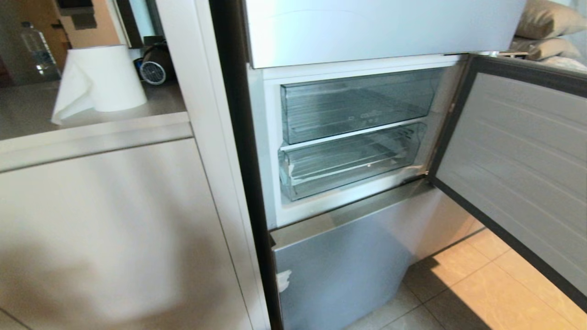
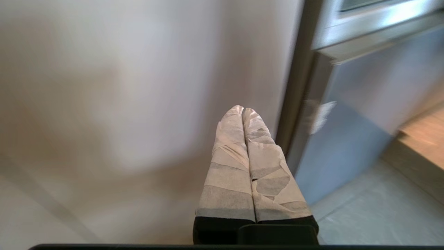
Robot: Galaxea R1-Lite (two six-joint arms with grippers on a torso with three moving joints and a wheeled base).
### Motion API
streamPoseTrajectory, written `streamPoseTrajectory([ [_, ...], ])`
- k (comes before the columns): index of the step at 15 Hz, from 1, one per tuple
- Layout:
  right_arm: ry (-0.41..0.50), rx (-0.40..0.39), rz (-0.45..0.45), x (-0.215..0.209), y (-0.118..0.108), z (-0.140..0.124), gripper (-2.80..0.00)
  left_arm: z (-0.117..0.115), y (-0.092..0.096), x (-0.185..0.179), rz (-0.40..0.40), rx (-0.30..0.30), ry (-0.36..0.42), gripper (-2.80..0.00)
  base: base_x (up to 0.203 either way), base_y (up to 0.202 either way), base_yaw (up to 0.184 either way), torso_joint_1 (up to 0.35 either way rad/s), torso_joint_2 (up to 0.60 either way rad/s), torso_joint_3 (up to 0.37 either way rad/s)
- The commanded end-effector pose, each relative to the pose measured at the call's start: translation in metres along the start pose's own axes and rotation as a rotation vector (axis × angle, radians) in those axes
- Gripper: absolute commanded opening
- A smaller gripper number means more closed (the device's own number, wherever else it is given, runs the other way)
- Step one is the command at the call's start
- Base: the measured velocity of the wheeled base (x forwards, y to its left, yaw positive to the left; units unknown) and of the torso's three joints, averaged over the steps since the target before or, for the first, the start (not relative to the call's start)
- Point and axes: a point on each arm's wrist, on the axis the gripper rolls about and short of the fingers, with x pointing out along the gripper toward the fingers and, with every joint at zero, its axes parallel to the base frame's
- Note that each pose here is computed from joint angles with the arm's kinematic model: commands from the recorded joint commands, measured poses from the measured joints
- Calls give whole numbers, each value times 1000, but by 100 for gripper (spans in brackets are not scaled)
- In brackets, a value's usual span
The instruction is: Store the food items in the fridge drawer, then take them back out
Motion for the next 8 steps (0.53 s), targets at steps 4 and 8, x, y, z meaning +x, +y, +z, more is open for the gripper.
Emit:
streamPoseTrajectory([
  [4,1,-2,2,0,0,0,-280,0,0,0,0,0,0,-280,1,-8,175,1,3,2],
  [8,1,0,1,0,0,0,-280,0,0,0,0,0,0,-280,2,-8,170,2,5,4],
])
